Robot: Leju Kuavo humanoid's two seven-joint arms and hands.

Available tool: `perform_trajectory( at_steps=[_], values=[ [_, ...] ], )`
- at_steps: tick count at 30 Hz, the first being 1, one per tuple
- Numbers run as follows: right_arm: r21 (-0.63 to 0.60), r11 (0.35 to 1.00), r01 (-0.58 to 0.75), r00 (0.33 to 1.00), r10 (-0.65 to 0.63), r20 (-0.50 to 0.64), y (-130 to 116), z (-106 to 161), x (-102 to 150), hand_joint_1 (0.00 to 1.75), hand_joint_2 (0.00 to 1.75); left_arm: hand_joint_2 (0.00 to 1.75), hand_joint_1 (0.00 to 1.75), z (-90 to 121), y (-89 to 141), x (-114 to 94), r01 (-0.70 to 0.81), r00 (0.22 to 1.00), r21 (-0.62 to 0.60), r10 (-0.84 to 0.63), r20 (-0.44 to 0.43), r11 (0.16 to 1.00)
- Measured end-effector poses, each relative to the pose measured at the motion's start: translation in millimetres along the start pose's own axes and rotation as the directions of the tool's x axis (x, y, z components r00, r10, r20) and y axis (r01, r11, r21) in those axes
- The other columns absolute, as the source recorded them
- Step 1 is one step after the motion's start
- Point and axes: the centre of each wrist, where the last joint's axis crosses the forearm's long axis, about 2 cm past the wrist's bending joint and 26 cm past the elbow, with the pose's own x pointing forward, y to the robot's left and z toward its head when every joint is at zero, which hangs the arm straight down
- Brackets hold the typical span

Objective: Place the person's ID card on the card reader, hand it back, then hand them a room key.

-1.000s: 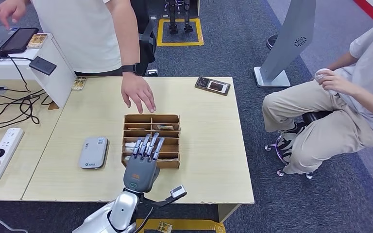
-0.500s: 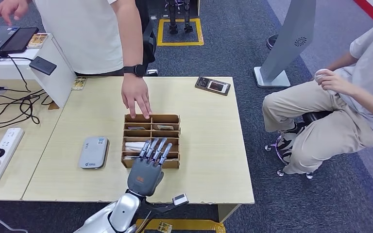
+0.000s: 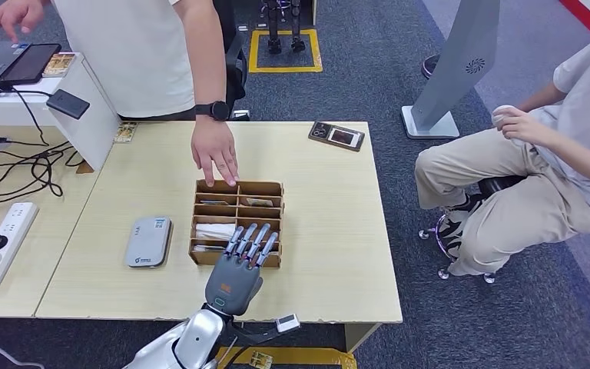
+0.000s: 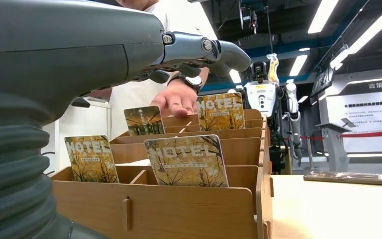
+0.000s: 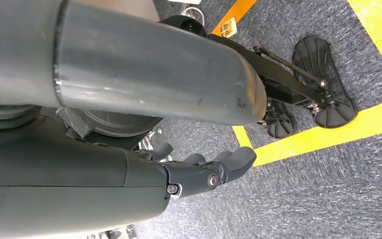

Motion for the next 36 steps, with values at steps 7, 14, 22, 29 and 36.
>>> perform_trajectory(
  at_steps=[7, 14, 22, 29, 36],
  values=[
    [0.006, 1.0, -0.003, 1.0, 0.003, 0.0, 0.4, 0.1, -0.1, 0.0, 0.0, 1.75, 0.0, -2.6, 1.1, 5.8, -0.015, 1.0, 0.004, 0.015, 0.016, 1.0],
    [0.013, 1.0, -0.006, 1.0, 0.006, 0.0, 0.8, 0.1, -0.1, 0.0, 0.0, 1.75, 0.0, -7.8, 1.8, 8.2, -0.028, 0.999, 0.005, 0.027, 0.017, 1.0],
    [0.018, 1.0, -0.015, 1.0, 0.015, 0.002, 2.0, 0.4, -0.6, 0.0, 0.0, 1.75, 0.0, -23.3, 1.2, -2.9, -0.016, 1.0, -0.024, 0.016, -0.015, 1.0],
    [0.033, 0.999, -0.03, 1.0, 0.03, 0.005, 5.0, 1.3, -1.4, 0.0, 0.0, 1.75, 0.0, -34.7, 1.3, -6.4, -0.014, 0.999, -0.047, 0.012, -0.042, 0.999],
    [0.039, 0.998, -0.043, 0.999, 0.043, 0.008, 8.8, 2.5, -2.5, 0.0, 0.0, 1.75, 0.0, -39.0, -0.5, -7.7, -0.016, 0.998, -0.063, 0.012, -0.06, 0.998]
  ],
)
